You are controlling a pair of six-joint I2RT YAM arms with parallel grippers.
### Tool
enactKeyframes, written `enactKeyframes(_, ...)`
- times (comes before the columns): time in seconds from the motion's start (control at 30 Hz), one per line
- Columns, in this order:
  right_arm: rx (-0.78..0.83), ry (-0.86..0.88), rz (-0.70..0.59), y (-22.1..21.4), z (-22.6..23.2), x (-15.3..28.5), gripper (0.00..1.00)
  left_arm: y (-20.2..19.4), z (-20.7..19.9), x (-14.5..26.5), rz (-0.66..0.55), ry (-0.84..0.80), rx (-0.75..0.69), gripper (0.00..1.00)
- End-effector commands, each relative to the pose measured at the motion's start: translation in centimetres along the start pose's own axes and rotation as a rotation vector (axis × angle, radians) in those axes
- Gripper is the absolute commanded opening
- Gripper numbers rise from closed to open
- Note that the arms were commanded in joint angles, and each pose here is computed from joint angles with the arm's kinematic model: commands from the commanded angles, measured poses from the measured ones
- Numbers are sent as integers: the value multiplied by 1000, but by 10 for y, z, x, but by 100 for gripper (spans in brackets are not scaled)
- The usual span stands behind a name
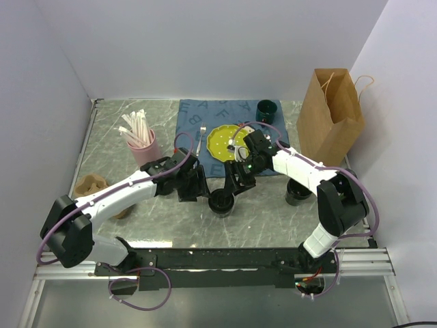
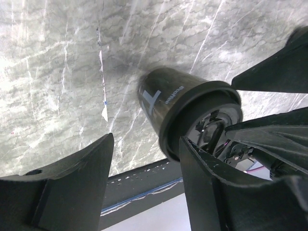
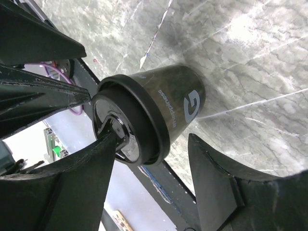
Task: Pack the takeout coffee
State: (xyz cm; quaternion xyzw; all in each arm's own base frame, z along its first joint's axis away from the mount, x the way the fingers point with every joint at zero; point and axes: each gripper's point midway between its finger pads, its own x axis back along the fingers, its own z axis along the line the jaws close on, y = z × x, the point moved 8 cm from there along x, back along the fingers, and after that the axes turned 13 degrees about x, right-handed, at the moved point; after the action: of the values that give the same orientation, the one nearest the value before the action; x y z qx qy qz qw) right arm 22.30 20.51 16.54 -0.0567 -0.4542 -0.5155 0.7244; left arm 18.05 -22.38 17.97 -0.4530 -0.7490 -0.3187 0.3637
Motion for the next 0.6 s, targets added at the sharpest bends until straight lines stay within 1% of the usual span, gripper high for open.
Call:
enactKeyframes(0.0, 30, -3, -8, 7, 7, 7, 69, 10, -16, 12, -48, -52, -25, 63)
enactKeyframes(0.17, 27, -11, -48, 12, 14, 20, 69, 12, -19, 16, -66, -76, -50, 64)
enactKeyframes(0.27, -5, -40, -54, 11, 14, 27, 67, 12, -21, 15, -57, -93, -78, 65)
enactKeyframes(0.53, -48, -67, -50, -9, 13, 26, 56, 9, -19, 5, -32, -101, -94, 63)
enactKeyframes(0.57, -46, -74, -56, -10, 12, 27, 53, 9, -19, 4, -25, -104, -98, 63)
